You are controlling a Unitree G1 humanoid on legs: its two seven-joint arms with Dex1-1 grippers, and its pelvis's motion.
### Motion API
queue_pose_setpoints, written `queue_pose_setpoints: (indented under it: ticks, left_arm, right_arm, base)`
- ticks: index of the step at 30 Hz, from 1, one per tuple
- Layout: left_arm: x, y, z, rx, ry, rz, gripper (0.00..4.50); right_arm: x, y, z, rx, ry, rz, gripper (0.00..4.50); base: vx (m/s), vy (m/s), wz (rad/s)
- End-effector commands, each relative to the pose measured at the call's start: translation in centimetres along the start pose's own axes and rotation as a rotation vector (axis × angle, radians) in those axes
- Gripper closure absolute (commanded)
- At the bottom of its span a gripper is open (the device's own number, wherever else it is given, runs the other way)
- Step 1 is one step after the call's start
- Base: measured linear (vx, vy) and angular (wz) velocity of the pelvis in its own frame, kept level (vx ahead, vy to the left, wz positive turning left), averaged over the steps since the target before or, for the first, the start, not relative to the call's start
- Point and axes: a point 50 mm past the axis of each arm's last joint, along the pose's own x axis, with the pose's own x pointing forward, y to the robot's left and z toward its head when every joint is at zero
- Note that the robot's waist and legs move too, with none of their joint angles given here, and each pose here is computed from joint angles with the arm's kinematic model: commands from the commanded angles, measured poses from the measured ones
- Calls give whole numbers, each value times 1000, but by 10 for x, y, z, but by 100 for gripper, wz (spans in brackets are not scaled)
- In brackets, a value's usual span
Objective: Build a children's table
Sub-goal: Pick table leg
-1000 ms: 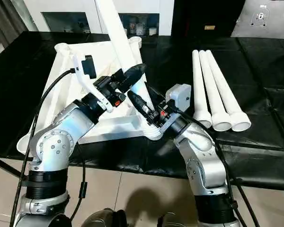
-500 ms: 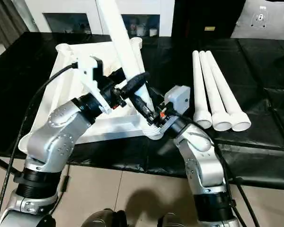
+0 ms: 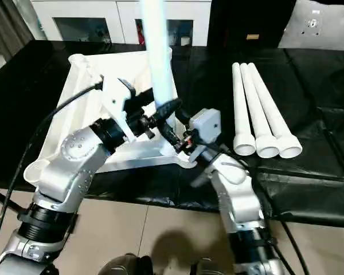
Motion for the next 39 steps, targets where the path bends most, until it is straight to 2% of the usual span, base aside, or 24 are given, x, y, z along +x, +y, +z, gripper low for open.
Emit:
queue_pose_setpoints:
  ticks: [1,2,5,6,11,14,16,17,19,20,22,25,28,32,33,34,35,37,39]
  left_arm:
    - [1,1,10,41,-40,-10,258]
    - [1,1,10,38,-39,-13,258]
    - [2,1,4,-141,-38,22,259]
    - [2,1,4,-141,-38,22,259]
    - [7,1,6,-335,-58,73,262]
    - [10,6,8,-397,-76,117,263]
    - [12,9,10,-407,-75,131,263]
    - [13,12,12,-415,-67,151,263]
    - [14,21,14,-408,-46,182,263]
    - [14,22,14,-403,-39,187,263]
    - [13,28,17,-387,-24,189,263]
    - [12,33,19,-400,-22,185,263]
    - [10,38,21,-431,-17,160,263]
    - [9,41,21,-506,-14,130,263]
    - [9,41,22,-533,-19,115,263]
    - [9,42,24,-562,-27,98,263]
    - [9,42,26,-606,-39,74,263]
    - [9,43,30,-655,-53,42,263]
    - [9,44,34,-700,-65,-10,263]
  right_arm:
    - [3,5,-4,-1,21,25,269]
    - [3,5,-4,0,21,26,269]
    - [4,7,-2,1,6,35,269]
    - [4,7,-2,1,6,35,269]
    - [7,7,4,11,-11,44,269]
    - [8,5,7,13,-16,41,269]
    - [9,3,8,30,-9,28,269]
    - [9,1,9,44,-7,28,234]
    - [9,0,15,84,-16,60,199]
    - [9,0,17,84,-21,65,196]
    - [6,-1,25,144,-44,130,182]
    - [2,-5,32,136,-38,156,147]
    - [-6,-13,40,162,-27,180,125]
    - [-11,-36,48,206,-30,69,90]
    - [-11,-43,48,247,10,23,90]
    - [-12,-48,51,284,22,1,63]
    - [-13,-55,54,332,40,-25,63]
    - [-15,-60,61,369,44,-17,42]
    - [-17,-60,67,400,54,42,42]
  base:
    - [0,0,0]
    - [0,0,0]
    - [0,0,0]
    - [0,0,0]
    - [0,0,0]
    - [0,0,0]
    - [0,0,0]
    - [0,0,0]
    - [0,0,0]
    - [0,0,0]
    - [0,0,0]
    - [0,0,0]
    - [0,0,0]
    - [0,0,0]
    - [0,0,0]
    - [0,0,0]
    - [0,0,0]
    - [0,0,0]
    - [0,0,0]
